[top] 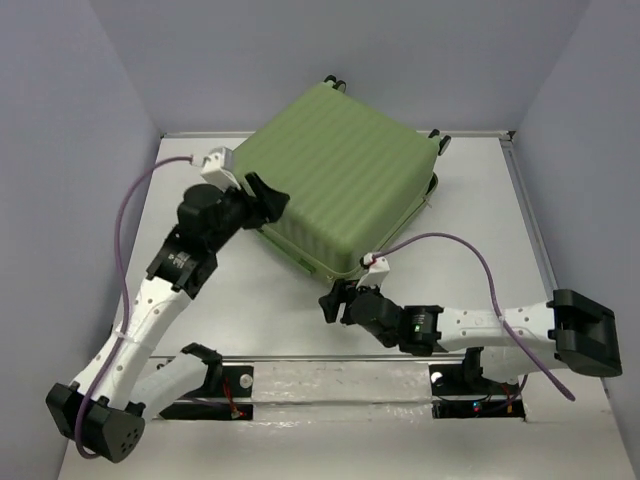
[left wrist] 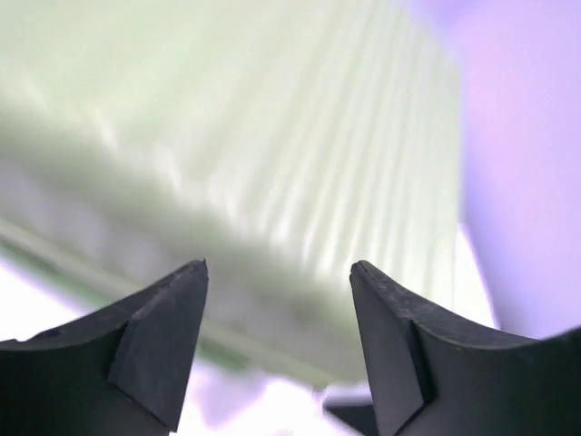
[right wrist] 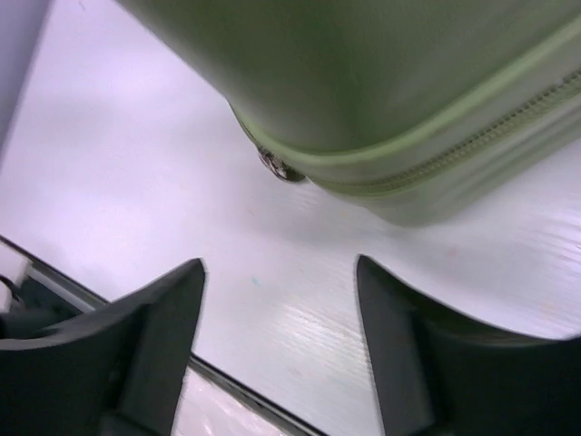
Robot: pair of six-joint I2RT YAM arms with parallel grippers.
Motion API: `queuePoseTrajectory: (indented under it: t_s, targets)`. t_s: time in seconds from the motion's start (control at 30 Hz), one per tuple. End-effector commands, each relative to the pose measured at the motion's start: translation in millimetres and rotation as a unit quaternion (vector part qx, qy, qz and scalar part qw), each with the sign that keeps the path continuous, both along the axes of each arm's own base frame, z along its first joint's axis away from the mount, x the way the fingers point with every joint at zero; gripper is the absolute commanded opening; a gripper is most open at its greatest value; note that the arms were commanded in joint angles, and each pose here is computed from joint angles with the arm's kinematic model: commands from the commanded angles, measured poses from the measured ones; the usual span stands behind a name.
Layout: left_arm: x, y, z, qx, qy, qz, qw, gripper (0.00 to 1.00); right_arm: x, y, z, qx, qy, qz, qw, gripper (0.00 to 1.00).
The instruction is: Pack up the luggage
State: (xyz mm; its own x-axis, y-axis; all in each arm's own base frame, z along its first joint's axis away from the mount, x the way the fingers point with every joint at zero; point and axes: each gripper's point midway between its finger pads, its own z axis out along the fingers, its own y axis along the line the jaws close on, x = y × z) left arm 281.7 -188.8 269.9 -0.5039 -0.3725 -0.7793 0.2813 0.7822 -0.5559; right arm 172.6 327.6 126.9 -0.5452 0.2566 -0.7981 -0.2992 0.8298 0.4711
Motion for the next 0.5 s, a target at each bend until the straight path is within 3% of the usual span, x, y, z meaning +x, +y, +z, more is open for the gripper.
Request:
queuePoseTrajectory:
  t_s: [0.0, 0.07, 0.1, 0.13, 0.23, 0.47]
  targets:
    - [35, 28, 95, -0.027, -0.107, 0.023, 0.994, 0.75, -22, -29, -25, -0.060, 0.066, 0.003, 0.996, 0.83]
    - [49, 39, 115, -0.029, -0.118, 0.034, 0.992, 0.75, -22, -46, -31, -0.078, 0.072, -0.019, 0.994, 0.76]
    - [68, 57, 109, -0.022, -0.105, 0.064, 0.992, 0.75, -17, -59, -35, -0.092, 0.072, -0.039, 0.992, 0.65]
    - [75, 66, 119, -0.027, -0.113, 0.073, 0.991, 0.75, -12, -66, -32, -0.084, 0.074, -0.050, 0.992, 0.36]
    - [112, 103, 108, -0.050, -0.092, 0.112, 0.988, 0.71, 16, -97, -35, -0.073, 0.091, -0.099, 0.988, 0.07]
    - [181, 172, 65, -0.104, -0.032, 0.177, 0.978, 0.68, 99, -164, -5, -0.053, 0.053, -0.202, 0.976, 0.07]
